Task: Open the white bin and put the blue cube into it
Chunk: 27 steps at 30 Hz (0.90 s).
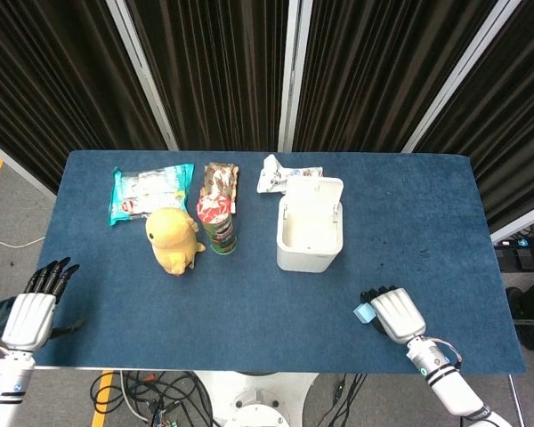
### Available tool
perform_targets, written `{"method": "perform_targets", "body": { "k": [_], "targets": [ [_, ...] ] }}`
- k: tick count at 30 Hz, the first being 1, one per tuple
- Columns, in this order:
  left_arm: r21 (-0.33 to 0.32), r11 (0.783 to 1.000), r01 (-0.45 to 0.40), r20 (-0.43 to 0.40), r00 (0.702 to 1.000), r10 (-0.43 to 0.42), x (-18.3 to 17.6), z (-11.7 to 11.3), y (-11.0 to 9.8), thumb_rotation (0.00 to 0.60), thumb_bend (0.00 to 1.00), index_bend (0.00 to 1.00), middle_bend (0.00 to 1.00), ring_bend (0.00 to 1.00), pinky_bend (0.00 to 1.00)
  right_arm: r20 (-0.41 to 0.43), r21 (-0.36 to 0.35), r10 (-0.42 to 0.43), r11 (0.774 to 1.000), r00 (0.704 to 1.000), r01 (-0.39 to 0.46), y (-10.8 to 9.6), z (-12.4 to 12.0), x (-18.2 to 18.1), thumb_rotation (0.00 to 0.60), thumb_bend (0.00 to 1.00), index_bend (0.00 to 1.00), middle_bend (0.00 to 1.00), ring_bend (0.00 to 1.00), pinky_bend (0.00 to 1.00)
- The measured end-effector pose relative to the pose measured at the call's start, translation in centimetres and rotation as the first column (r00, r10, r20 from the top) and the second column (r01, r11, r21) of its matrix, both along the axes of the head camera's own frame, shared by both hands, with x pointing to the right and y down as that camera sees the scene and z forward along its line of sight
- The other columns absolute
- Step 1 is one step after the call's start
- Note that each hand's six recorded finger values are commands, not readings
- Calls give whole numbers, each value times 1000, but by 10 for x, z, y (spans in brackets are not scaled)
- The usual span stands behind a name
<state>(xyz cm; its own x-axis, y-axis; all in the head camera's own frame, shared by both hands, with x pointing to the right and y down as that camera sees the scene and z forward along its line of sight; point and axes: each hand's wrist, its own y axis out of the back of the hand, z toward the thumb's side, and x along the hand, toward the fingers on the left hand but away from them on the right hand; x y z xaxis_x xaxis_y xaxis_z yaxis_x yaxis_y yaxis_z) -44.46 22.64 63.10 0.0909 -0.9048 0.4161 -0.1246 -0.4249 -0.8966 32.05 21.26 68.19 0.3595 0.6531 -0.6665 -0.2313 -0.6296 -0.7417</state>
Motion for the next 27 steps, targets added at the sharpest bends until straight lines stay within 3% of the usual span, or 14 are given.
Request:
{"method": "perform_targets", "body": {
  "k": [5, 9, 13, 17, 22, 24, 26, 27],
  "targets": [
    [-1, 1000, -3, 1, 1000, 3, 1, 0, 0, 600, 39, 101, 34, 0, 111, 54, 80, 22, 996, 998, -26, -13, -20, -2, 600, 299, 694, 576, 548, 632],
    [-1, 1000, -5, 1, 1000, 5, 2, 0, -1, 600, 39, 101, 34, 0, 111, 126, 190, 31, 980, 992, -55, -33, -51, -5, 600, 293, 689, 576, 547, 632],
    [-4, 1000, -9, 1, 1000, 9, 3, 1, -1, 600, 39, 101, 34, 0, 111, 218, 349, 25, 932, 976, -102, -66, -95, -13, 600, 275, 686, 576, 546, 632],
    [0, 1000, -8, 5, 1000, 8, 3, 1, -2, 600, 39, 101, 34, 0, 111, 262, 453, 10, 882, 965, -132, -96, -118, -27, 600, 268, 673, 578, 543, 594],
    [8, 1000, 5, 3, 1000, -5, 0, 0, -4, 600, 39, 101, 34, 0, 111, 217, 512, -30, 854, 976, -87, -127, -114, -60, 600, 264, 628, 574, 478, 368],
    [7, 1000, 8, 3, 1000, -8, -1, 0, -4, 600, 39, 101, 34, 0, 111, 202, 510, -42, 857, 979, -68, -138, -105, -74, 600, 261, 555, 542, 428, 280],
    [7, 1000, 13, 2, 1000, -13, -3, 1, -4, 600, 39, 101, 34, 0, 111, 189, 490, -46, 870, 981, -53, -149, -93, -89, 600, 252, 386, 435, 301, 177],
    [6, 1000, 15, 1, 1000, -15, -4, 1, -4, 600, 39, 101, 34, 0, 111, 183, 478, -46, 877, 982, -48, -152, -87, -94, 600, 230, 233, 315, 181, 99]
  ]
}}
